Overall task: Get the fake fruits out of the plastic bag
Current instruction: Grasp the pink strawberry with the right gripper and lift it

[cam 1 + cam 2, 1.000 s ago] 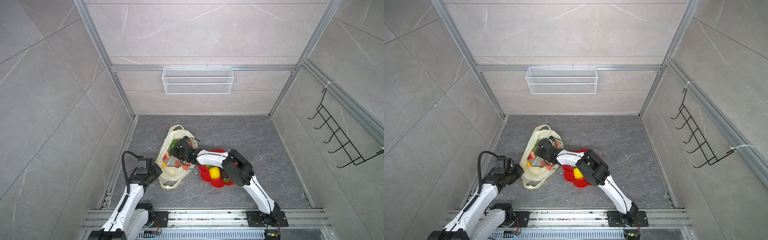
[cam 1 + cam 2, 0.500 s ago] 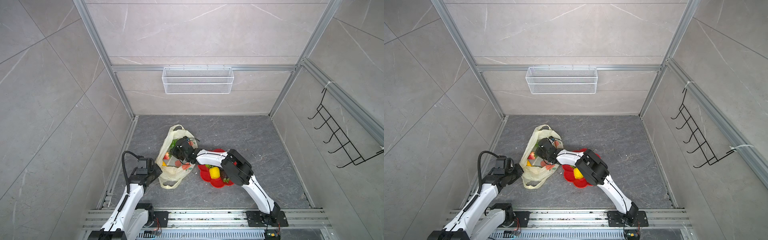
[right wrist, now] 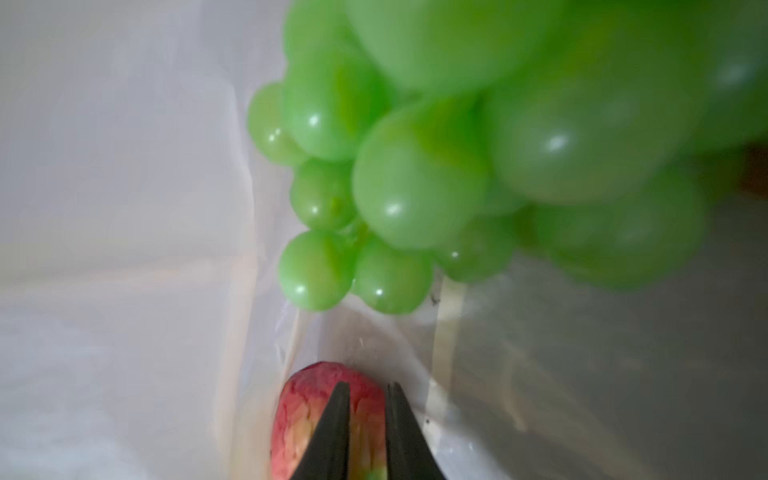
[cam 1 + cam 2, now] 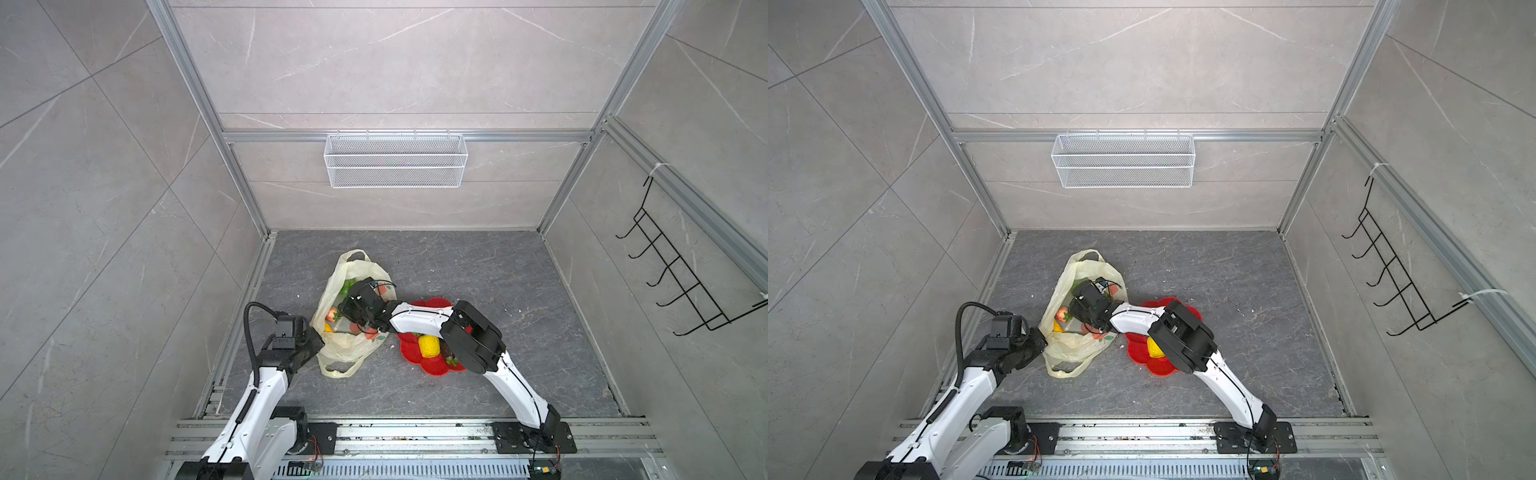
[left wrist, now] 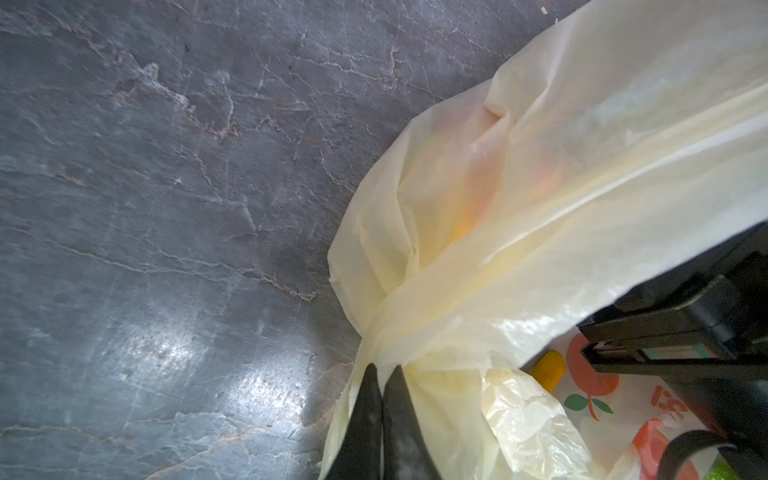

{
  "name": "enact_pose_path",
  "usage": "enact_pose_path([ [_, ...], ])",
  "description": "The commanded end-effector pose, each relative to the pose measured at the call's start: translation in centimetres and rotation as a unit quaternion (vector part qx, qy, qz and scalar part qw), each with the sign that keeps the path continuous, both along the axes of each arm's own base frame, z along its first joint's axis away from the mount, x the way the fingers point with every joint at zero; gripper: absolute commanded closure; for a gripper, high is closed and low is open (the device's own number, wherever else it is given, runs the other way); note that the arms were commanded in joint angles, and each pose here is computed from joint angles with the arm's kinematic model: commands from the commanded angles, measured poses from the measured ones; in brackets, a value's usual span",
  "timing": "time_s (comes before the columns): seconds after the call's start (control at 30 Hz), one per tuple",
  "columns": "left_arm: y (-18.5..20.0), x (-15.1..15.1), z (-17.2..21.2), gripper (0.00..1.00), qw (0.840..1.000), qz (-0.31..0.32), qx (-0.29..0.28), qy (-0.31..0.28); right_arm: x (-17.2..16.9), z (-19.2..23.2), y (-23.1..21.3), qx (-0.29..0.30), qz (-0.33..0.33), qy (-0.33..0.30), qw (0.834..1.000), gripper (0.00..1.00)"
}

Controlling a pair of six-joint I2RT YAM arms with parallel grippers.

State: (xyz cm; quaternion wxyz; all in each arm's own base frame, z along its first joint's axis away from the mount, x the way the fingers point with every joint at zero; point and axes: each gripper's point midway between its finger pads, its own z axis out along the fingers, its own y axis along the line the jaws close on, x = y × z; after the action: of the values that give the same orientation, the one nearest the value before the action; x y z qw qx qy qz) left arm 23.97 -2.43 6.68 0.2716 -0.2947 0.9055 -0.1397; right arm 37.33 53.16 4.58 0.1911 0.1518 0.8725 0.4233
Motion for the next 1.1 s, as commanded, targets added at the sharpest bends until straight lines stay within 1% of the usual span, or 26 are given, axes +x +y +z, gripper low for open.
enact_pose_path([
  [0.0,0.1,0.1,0.1,1.0,1.0,0.004,0.003,-0.003,-0.2,0.9,-0.4,-0.007,-0.012,0.0,1.0,0.85],
  [0.07,0.1,0.1,0.1,1.0,1.0,0.004,0.003,-0.004,-0.1,1.3,-0.4,-0.005,-0.014,-0.002,1.0,0.87],
  [0.1,0.1,0.1,0.1,1.0,1.0,0.004,0.003,-0.003,-0.1,1.4,-0.4,-0.006,-0.013,-0.004,1.0,0.87],
  [0.13,0.1,0.1,0.1,1.0,1.0,0.003,0.003,-0.002,-0.1,1.5,-0.5,-0.009,-0.011,-0.006,1.0,0.84],
  [0.2,0.1,0.0,0.0,1.0,1.0,0.001,0.003,-0.001,-0.2,2.1,-1.0,-0.017,-0.009,-0.017,1.0,0.75],
  [0.27,0.1,0.0,0.1,1.0,1.0,0.002,0.004,0.0,-0.3,2.9,-1.4,-0.028,0.004,-0.039,0.999,0.64],
  [0.3,0.2,-0.1,0.1,1.0,1.0,0.006,0.006,0.0,-0.5,3.7,-1.2,-0.028,0.02,-0.058,0.998,0.57],
  [0.33,0.5,-0.3,0.1,1.0,1.0,0.013,0.009,0.002,-0.6,4.2,-0.9,-0.029,0.041,-0.076,0.996,0.51],
  [0.4,0.9,-0.5,0.1,1.0,0.999,0.03,0.01,-0.002,-1.0,4.8,-0.7,-0.047,0.075,-0.102,0.991,0.42],
  [0.47,1.2,-0.4,0.3,1.0,0.999,0.038,0.016,-0.007,-1.2,4.6,-0.7,-0.078,0.1,-0.117,0.985,0.36],
  [0.57,1.1,-0.2,0.0,1.0,0.999,0.037,0.015,0.006,-1.4,3.7,-0.7,-0.099,0.121,-0.125,0.98,0.31],
  [0.63,1.1,-0.1,-0.1,1.0,0.999,0.038,0.014,0.012,-1.5,2.8,-0.4,-0.107,0.131,-0.119,0.978,0.3],
  [0.87,1.7,-0.3,-0.2,1.0,0.998,0.055,0.019,0.012,-2.7,1.6,1.7,-0.108,0.165,-0.118,0.973,0.27],
  [0.97,2.0,-0.6,-0.3,1.0,0.998,0.063,0.021,0.017,-2.9,0.6,2.0,-0.125,0.173,-0.108,0.971,0.27],
  [1.07,2.2,-0.7,-0.4,1.0,0.997,0.07,0.019,0.02,-3.4,-0.7,2.0,-0.155,0.178,-0.095,0.967,0.27],
])
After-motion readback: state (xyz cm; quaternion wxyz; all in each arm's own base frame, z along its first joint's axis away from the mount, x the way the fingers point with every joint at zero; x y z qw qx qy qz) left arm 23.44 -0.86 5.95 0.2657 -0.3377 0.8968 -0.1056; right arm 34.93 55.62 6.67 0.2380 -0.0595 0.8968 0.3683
